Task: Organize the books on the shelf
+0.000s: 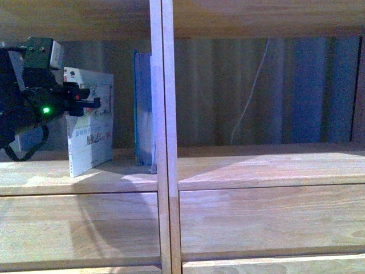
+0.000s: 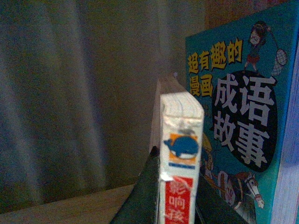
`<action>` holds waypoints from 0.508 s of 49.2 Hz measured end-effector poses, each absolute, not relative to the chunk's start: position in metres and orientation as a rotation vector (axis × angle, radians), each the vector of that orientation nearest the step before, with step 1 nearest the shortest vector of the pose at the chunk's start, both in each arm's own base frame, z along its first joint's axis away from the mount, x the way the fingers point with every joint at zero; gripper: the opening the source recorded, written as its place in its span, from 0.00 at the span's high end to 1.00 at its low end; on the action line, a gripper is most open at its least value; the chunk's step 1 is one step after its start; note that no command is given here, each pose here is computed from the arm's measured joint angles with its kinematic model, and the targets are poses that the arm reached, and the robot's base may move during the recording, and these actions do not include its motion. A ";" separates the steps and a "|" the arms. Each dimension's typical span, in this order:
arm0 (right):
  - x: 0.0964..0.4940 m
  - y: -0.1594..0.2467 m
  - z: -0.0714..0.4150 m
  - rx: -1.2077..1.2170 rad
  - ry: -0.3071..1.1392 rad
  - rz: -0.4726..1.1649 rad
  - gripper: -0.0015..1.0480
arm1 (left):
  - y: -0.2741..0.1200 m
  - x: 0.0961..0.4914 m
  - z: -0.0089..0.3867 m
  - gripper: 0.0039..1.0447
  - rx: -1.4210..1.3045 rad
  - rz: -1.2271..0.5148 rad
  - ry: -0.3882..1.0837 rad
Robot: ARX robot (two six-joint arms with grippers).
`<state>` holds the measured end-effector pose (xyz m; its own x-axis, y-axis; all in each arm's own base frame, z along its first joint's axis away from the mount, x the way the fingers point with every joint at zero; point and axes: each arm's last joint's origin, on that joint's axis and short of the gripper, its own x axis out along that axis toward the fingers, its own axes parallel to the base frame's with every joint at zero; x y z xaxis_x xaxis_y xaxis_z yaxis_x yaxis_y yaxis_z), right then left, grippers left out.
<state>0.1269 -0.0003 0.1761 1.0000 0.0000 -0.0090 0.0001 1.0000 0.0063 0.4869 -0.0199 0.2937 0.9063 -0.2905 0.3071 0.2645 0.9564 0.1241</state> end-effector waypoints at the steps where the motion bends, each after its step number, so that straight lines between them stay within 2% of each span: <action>1: 0.127 0.000 0.176 0.006 0.009 0.000 0.97 | -0.022 0.488 0.293 0.94 0.079 -0.283 -0.325; 16: 0.118 0.000 0.171 0.005 -0.016 0.000 0.97 | -0.052 0.503 0.293 0.94 0.094 -0.258 -0.299; 21: 0.116 0.000 0.171 0.005 -0.014 0.000 0.97 | -0.061 0.505 0.289 0.77 0.097 -0.266 -0.277; 25: 0.115 0.000 0.171 0.005 -0.014 0.000 0.97 | -0.065 0.507 0.282 0.66 0.098 -0.269 -0.261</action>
<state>0.1146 -0.0003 0.1712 0.9999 -0.0004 0.0139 0.0003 1.0000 0.0055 0.5067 -0.0654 0.2816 0.9306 -0.2746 0.2420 0.2493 0.9596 0.1302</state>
